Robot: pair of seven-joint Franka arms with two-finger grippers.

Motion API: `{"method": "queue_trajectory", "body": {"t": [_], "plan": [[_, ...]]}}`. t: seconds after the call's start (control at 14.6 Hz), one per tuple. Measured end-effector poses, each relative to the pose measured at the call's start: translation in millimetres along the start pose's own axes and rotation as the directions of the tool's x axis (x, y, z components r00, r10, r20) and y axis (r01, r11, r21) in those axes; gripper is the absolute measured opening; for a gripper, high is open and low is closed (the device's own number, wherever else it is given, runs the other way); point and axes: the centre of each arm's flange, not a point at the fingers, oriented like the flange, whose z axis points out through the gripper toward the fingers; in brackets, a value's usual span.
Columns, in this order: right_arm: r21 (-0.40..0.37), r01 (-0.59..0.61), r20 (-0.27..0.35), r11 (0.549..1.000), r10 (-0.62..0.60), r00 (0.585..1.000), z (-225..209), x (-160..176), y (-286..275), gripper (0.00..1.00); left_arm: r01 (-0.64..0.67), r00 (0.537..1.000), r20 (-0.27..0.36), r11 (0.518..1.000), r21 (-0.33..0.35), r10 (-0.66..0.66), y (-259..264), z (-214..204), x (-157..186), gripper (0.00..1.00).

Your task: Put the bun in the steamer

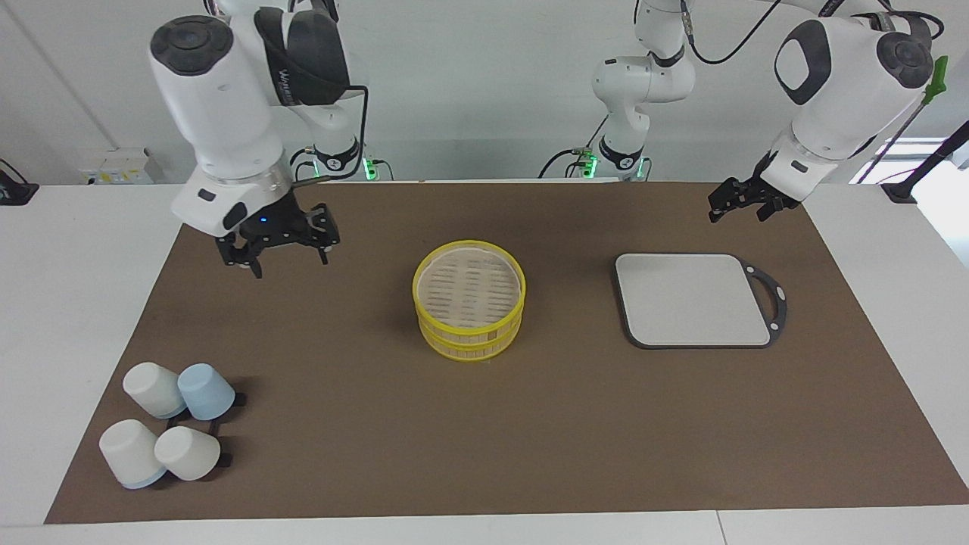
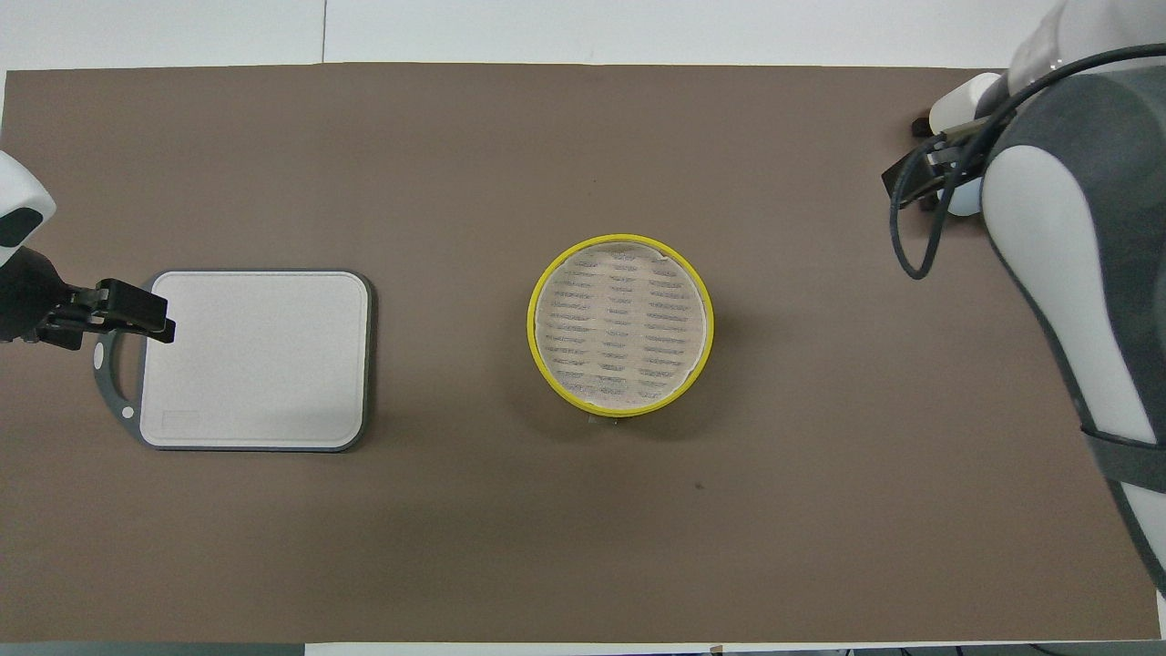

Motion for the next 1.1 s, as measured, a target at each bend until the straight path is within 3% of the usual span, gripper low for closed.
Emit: {"method": "queue_trajectory", "body": {"t": [0.21, 0.48, 1.1], "plan": [[0.007, -0.103, 0.054, 0.995, 0.102, 0.993, 7, -33, 39, 1.00, 0.000, 1.000, -0.001, 1.000, 0.000, 0.000, 0, -1, 0, 1.00], [0.007, -0.180, 0.019, 0.984, 0.180, 0.983, 31, -76, 78, 1.00, -0.004, 1.000, -0.010, 1.000, 0.000, 0.004, 2, -5, -2, 1.00], [0.037, -0.289, 0.007, 0.957, 0.289, 0.957, 33, -89, 94, 1.00, -0.041, 0.999, -0.012, 0.999, 0.006, 0.041, 22, -13, -5, 1.00]]}}
